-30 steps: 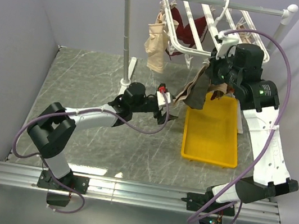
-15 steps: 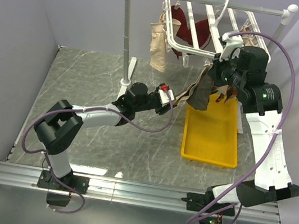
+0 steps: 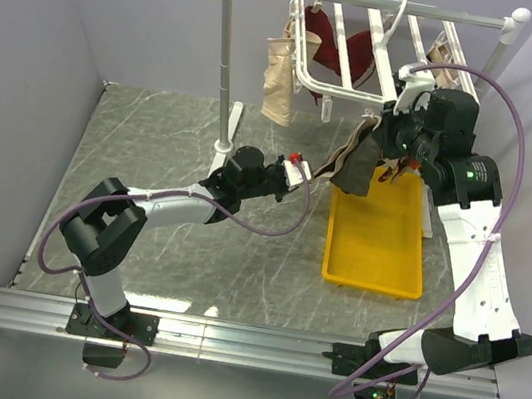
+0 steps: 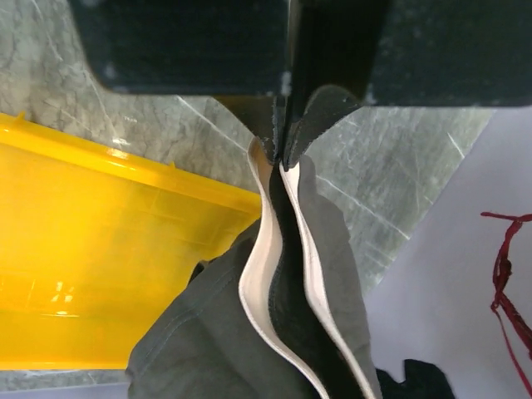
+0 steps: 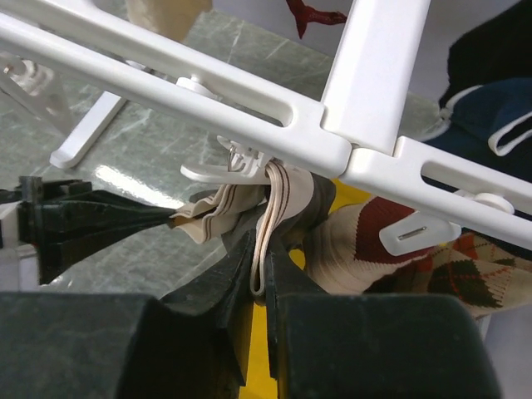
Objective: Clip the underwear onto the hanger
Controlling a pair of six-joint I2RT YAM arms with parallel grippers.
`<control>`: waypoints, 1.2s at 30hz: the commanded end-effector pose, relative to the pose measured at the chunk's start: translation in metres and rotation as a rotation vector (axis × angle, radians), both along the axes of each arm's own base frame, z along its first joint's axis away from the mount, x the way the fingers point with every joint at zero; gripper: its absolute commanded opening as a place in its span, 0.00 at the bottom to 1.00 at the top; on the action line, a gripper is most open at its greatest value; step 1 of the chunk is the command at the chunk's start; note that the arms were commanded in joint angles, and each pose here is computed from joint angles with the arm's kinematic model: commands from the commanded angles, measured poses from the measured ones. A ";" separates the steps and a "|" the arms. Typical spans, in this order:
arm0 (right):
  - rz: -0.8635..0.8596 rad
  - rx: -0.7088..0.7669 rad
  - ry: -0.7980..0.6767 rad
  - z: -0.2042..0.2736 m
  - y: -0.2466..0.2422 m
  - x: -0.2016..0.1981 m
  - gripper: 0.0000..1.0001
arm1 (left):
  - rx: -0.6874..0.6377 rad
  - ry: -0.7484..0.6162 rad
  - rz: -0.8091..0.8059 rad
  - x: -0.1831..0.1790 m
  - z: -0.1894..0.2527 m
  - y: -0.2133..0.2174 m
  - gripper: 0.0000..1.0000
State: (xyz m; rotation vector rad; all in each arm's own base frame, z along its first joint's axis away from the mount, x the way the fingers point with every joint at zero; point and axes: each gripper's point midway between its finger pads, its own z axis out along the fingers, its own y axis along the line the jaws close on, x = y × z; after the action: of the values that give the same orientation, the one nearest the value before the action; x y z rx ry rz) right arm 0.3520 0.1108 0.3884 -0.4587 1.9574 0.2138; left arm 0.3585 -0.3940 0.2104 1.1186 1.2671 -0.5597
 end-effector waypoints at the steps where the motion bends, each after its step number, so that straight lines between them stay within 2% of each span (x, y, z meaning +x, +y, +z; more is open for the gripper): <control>1: -0.010 0.009 -0.076 0.018 -0.005 0.002 0.15 | -0.060 -0.088 -0.022 -0.004 0.056 0.002 0.03; 3: -0.016 0.004 -0.060 0.012 -0.009 0.003 0.22 | -0.060 -0.088 -0.024 -0.004 0.063 0.004 0.00; 7: -0.014 0.016 -0.064 0.010 -0.010 0.001 0.24 | -0.051 -0.086 -0.030 -0.005 0.068 0.008 0.00; 9: -0.023 0.021 -0.065 0.011 -0.011 0.002 0.39 | -0.052 -0.088 -0.027 -0.005 0.071 0.011 0.00; 11: -0.042 0.017 -0.079 0.014 -0.014 0.002 0.49 | -0.061 -0.074 -0.028 -0.006 0.075 0.011 0.00; 14: -0.026 0.021 -0.119 0.026 -0.016 -0.005 0.56 | -0.088 -0.066 -0.039 -0.012 0.091 0.012 0.00; 17: 0.065 0.049 -0.163 0.044 -0.005 -0.024 0.57 | -0.096 -0.057 -0.050 -0.017 0.106 0.013 0.00; 24: 0.334 0.175 -0.183 0.058 0.035 -0.067 0.51 | -0.116 -0.061 -0.054 -0.021 0.123 0.014 0.00; 29: 0.199 0.328 -0.095 0.040 0.035 -0.050 0.47 | -0.141 -0.049 -0.057 -0.022 0.131 0.013 0.00; 31: 0.199 0.387 -0.147 0.054 0.038 -0.052 0.47 | -0.146 -0.050 -0.059 -0.022 0.134 0.013 0.00; 36: 0.195 0.437 -0.166 0.061 0.042 -0.042 0.48 | -0.155 -0.060 -0.057 -0.021 0.140 0.013 0.00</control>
State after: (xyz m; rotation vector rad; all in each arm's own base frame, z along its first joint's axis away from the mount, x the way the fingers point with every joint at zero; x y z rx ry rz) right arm 0.3056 0.1486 0.4097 -0.4012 1.7828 0.6428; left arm 0.3433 -0.3813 0.3021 1.0763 1.2289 -0.6358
